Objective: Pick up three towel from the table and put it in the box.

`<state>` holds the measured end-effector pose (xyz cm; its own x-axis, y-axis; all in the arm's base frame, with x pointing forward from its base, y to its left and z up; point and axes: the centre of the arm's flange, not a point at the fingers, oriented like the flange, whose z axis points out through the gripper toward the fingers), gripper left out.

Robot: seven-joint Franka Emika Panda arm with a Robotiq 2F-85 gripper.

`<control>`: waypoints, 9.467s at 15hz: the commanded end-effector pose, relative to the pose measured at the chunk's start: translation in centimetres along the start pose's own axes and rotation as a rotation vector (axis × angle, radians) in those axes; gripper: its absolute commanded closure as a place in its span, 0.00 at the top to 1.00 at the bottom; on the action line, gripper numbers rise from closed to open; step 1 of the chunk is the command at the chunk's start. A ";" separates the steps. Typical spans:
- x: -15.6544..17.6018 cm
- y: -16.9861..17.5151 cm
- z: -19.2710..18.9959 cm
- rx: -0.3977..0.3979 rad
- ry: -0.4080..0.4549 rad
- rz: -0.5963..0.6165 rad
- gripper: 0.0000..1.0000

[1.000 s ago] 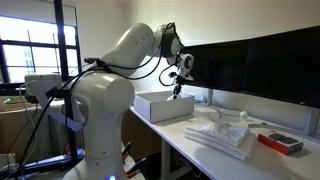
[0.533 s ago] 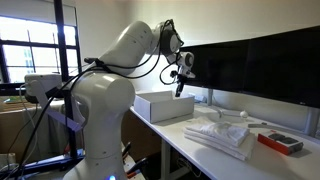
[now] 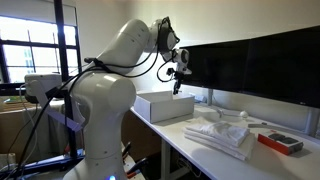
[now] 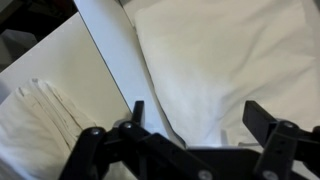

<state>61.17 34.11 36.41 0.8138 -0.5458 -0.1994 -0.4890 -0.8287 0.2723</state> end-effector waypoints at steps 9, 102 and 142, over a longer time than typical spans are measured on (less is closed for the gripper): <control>2.0 -2.4 4.3 0.147 -0.037 -0.109 1.00; 11.0 50.5 14.1 0.622 0.306 0.614 1.00; 18.7 47.8 20.0 0.710 0.208 0.578 1.00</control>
<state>48.36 -16.98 26.89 0.3760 -0.9253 -0.0498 -0.8749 -0.3367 -0.3482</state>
